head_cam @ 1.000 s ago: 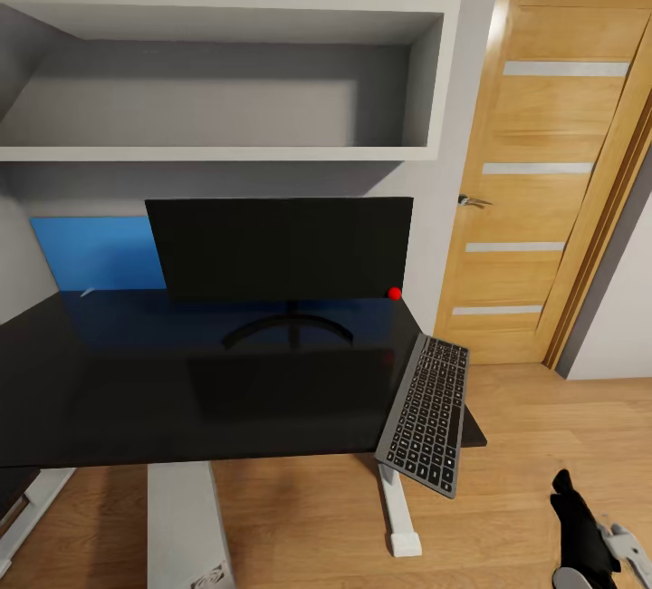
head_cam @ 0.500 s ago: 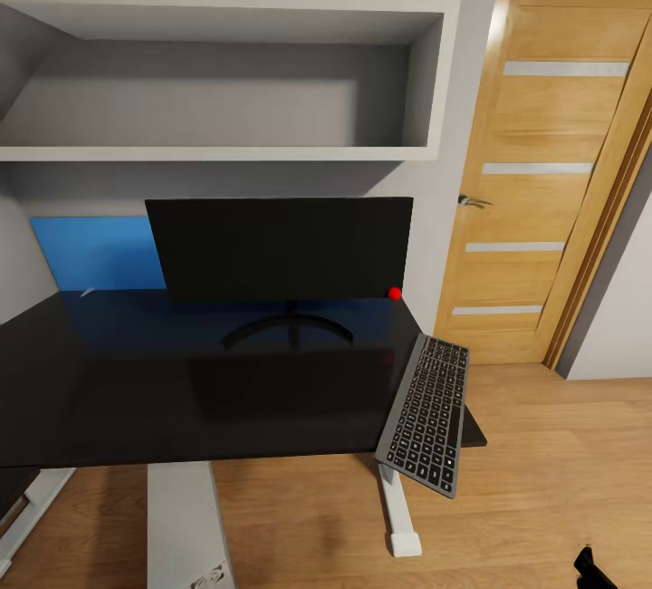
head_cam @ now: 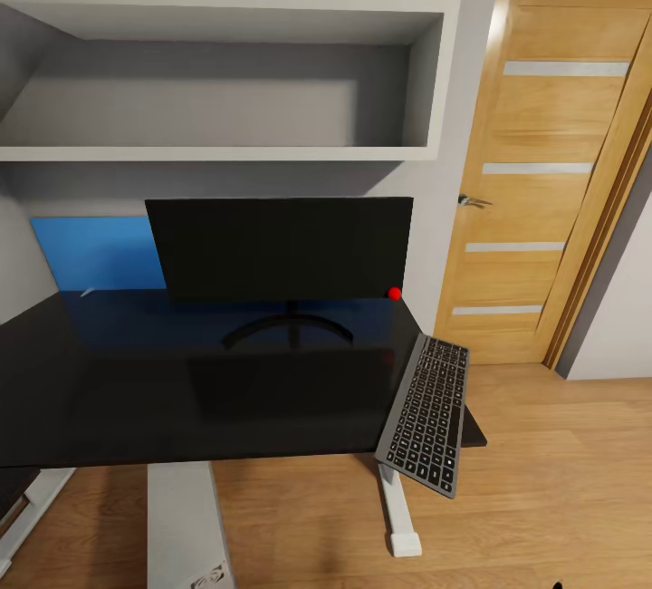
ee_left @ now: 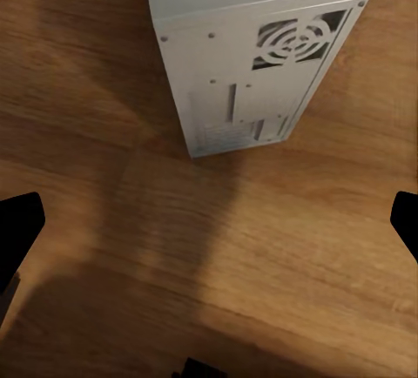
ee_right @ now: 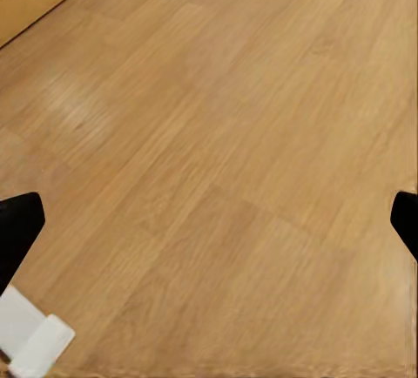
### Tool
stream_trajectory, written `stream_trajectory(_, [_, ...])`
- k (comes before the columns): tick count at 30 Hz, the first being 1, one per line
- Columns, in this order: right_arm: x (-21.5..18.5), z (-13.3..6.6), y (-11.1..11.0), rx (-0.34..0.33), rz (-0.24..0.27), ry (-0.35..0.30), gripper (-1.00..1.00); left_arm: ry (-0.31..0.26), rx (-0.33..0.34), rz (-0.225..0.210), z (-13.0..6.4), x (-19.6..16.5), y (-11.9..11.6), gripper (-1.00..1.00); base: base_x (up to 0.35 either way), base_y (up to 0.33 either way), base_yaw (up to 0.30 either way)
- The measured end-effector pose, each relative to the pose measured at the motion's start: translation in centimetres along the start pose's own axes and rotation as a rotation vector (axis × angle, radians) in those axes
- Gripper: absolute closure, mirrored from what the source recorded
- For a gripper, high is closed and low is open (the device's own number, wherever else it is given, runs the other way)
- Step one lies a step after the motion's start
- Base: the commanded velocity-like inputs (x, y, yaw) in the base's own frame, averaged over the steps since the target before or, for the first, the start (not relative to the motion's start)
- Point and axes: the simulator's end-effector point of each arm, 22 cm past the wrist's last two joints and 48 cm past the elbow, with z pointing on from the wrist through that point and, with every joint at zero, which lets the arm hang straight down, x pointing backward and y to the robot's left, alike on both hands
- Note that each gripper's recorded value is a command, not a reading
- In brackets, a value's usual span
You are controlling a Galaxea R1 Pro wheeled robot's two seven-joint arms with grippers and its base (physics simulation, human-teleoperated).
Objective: In the bedroom, organize the workspace by keeping the computer under the desk, ensuring the monitor is on the desk, placing the keyboard on the desk next to the monitor, placing the mouse on the desk next to the keyboard, moving the folder from the swivel chair onto the desk next to the mouse, stacking the notebook on top of the folder with the pen on top of the notebook, and positioning the swivel chair next to the desk.
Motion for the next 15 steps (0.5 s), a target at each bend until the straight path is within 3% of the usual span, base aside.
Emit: stream_trajectory(15, [1.4, -0.6, 0.2, 0.002, -0.005, 0.023, -1.00, 0.002, 0.000, 0.000, 0.0, 0.1, 0.0, -1.00, 0.000, 0.000, 0.000])
